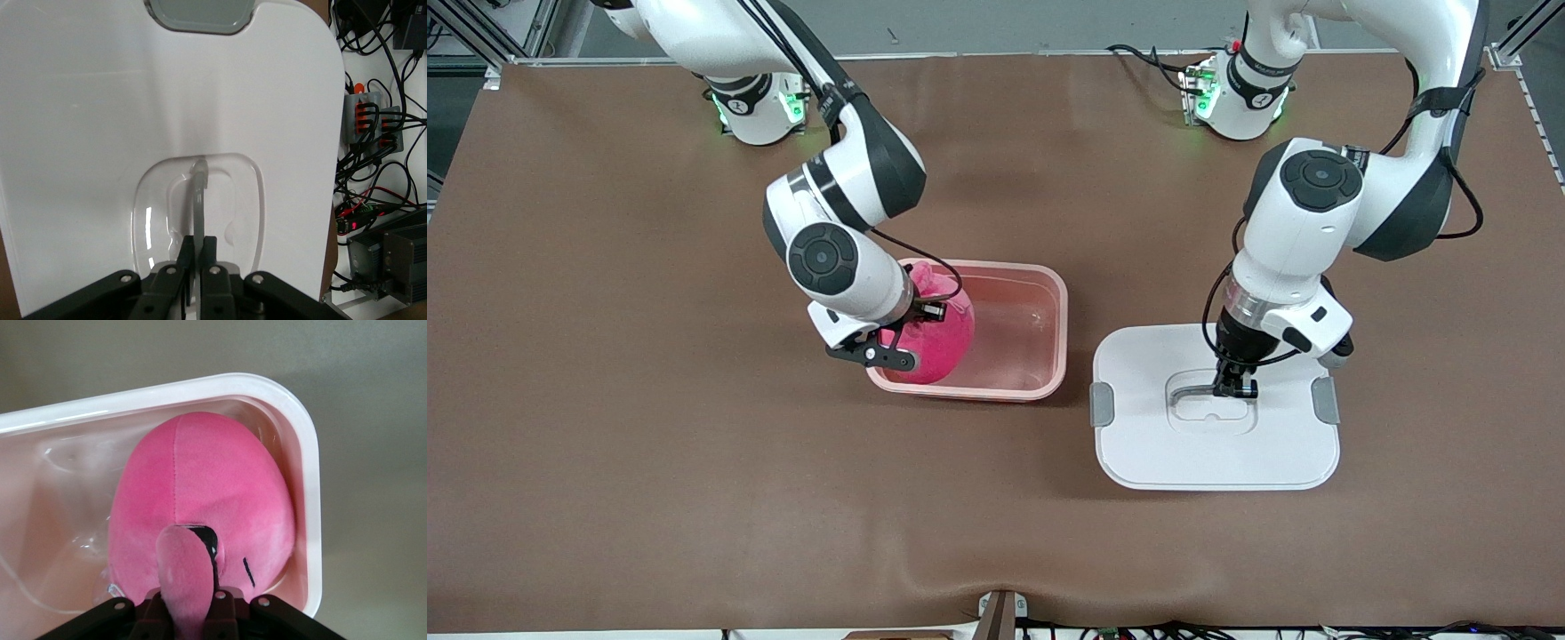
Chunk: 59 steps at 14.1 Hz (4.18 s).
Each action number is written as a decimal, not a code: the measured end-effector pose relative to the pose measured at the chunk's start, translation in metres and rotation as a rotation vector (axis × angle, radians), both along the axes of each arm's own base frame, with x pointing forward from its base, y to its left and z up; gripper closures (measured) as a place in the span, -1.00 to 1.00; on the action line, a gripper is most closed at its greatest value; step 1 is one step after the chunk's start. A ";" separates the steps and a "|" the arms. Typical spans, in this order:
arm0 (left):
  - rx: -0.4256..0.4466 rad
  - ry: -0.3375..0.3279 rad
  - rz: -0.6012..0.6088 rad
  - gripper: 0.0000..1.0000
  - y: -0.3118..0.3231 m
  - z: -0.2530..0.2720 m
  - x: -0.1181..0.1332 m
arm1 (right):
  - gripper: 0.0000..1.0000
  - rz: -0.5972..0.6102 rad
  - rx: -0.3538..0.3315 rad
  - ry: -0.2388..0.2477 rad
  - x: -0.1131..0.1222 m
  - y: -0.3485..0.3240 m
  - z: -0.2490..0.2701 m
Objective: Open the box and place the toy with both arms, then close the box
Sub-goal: 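Lower the pink plush into the pink box base with the right gripper, then open the right gripper and withdraw it from the plush in the box, then carry the lid over the box with the left gripper while the right gripper retracts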
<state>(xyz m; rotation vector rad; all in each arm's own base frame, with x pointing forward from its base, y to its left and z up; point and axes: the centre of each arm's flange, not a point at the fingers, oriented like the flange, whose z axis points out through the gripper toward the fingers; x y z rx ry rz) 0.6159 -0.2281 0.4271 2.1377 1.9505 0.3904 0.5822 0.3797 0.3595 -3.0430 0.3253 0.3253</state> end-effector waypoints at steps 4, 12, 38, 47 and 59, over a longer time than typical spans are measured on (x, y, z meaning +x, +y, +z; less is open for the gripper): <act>0.003 0.001 -0.009 0.86 0.002 -0.001 -0.003 | 0.76 0.021 -0.037 0.023 -0.003 0.007 -0.032; -0.016 0.009 -0.025 0.86 0.015 0.002 -0.001 | 0.76 0.081 0.037 -0.125 -0.029 0.087 -0.070; -0.118 0.043 -0.086 0.86 0.046 0.005 -0.004 | -1.00 0.091 0.088 -0.261 -0.028 0.117 -0.062; -0.120 0.038 -0.091 0.86 0.043 0.006 -0.005 | -1.00 0.016 0.057 -0.200 0.036 -0.037 0.077; -0.195 0.035 -0.153 0.86 -0.056 0.021 -0.041 | -1.00 0.213 0.093 -0.181 0.035 -0.381 0.183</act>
